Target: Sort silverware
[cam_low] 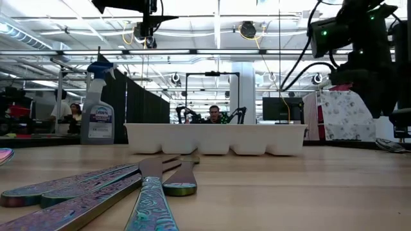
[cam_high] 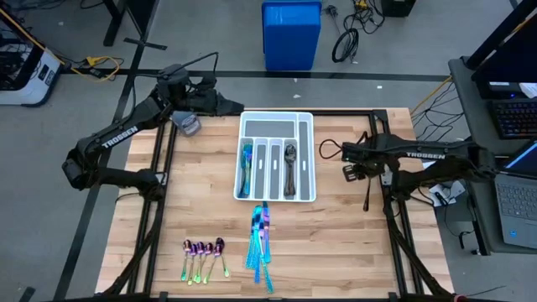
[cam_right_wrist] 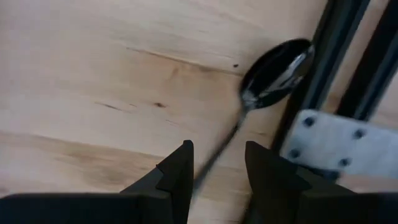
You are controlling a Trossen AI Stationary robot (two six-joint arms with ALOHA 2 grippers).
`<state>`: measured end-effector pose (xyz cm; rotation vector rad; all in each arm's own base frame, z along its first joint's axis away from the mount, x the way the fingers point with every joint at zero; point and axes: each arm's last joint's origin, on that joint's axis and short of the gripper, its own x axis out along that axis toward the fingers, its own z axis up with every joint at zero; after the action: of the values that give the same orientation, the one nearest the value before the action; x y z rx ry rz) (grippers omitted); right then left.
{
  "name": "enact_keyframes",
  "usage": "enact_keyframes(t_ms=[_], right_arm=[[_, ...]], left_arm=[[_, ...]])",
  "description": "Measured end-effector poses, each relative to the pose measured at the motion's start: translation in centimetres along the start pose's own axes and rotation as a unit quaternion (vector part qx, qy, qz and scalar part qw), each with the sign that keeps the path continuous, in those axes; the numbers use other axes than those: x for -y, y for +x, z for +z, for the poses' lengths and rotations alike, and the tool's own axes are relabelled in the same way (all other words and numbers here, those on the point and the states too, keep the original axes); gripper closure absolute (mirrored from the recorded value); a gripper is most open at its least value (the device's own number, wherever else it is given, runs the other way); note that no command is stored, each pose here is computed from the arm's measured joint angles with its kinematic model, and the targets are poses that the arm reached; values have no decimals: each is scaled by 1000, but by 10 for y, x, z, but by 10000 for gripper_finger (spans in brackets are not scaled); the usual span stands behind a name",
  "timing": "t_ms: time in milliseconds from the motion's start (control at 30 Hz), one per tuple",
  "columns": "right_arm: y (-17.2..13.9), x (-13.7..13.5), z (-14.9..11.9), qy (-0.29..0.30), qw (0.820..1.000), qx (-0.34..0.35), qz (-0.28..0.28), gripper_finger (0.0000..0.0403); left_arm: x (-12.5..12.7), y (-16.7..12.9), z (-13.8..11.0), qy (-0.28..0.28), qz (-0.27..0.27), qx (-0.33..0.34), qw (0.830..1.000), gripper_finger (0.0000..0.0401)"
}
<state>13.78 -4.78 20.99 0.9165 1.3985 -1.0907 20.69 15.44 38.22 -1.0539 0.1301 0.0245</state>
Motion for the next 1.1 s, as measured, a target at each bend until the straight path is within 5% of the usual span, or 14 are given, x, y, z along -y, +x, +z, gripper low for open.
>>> enact_keyframes(t_ms=[200, 667, 1100], right_arm=[[11, 1, 15, -41, 999, -24, -20, 275], [51, -1, 48, 1, 986, -120, -118, 299], [63, 8, 70, 60, 988, -115, -85, 310]], left_arm=[[0, 0, 0, -1, 2, 3, 1000, 123], [-1, 0, 1, -5, 11, 15, 1000, 123], [-1, 0, 1, -6, 11, 15, 1000, 123]])
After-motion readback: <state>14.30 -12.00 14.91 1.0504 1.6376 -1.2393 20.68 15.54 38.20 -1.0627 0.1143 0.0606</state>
